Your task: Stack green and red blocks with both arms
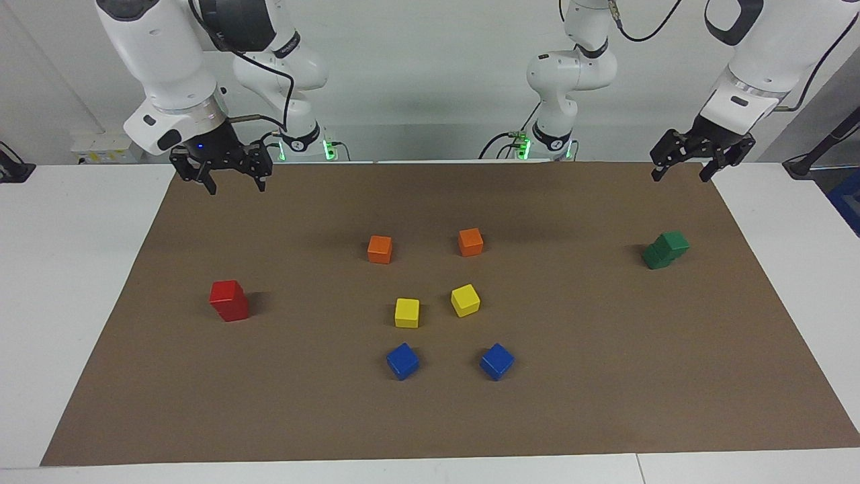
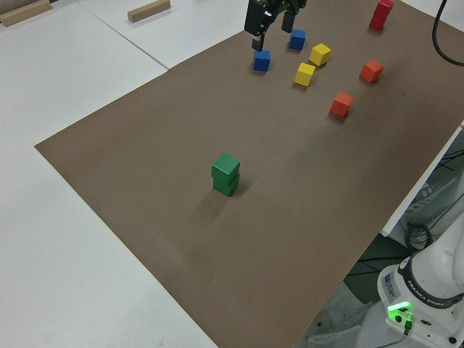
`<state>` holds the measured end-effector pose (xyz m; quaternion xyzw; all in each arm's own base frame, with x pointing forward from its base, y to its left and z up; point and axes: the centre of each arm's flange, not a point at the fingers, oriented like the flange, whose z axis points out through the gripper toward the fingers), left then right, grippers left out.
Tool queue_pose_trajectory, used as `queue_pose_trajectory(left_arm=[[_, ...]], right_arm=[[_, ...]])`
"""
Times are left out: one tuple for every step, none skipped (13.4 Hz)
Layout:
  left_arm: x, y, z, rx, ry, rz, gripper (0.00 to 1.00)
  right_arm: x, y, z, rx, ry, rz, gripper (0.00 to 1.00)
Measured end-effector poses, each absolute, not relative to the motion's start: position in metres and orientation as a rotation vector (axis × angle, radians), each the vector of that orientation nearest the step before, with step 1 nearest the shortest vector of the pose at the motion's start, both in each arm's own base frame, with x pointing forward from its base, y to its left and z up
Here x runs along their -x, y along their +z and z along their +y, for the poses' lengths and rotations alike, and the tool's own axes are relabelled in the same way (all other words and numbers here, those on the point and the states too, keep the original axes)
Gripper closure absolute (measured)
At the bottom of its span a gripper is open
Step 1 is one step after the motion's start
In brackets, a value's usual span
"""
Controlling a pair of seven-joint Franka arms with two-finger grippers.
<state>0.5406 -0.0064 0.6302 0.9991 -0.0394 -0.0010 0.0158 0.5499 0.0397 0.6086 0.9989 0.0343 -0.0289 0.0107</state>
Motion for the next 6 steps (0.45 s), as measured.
queue_pose_trajectory(left_arm=[[-0.5406, 0.6303, -0.0064, -3.107, -0.003, -0.122, 0.0], [-0.5406, 0.6304, -0.0064, -3.107, -0.002, -0.122, 0.0], [-0.5406, 0.6305, -0.0063, -3.107, -0.002, -0.121, 0.0], [-0.5406, 0.6305, -0.0063, -3.106, -0.002, -0.121, 0.0], [-0.5406, 0.6305, -0.0065, -3.105, -0.002, -0.121, 0.0], [-0.5406, 0.6306, -0.0066, -3.104, -0.002, -0.121, 0.0]], right_arm=[[-0.55, 0.609, 0.0394, -3.117, -0.089, 0.106, 0.0], [-0.55, 0.6092, 0.0392, -3.117, -0.088, 0.105, 0.0], [-0.55, 0.6092, 0.0391, -3.117, -0.088, 0.105, 0.0], [-0.5501, 0.6092, 0.039, -3.117, -0.088, 0.104, 0.0], [-0.5501, 0.6092, 0.0389, -3.117, -0.088, 0.104, 0.0], [-0.5501, 0.6092, 0.0387, -3.117, -0.088, 0.103, 0.0]])
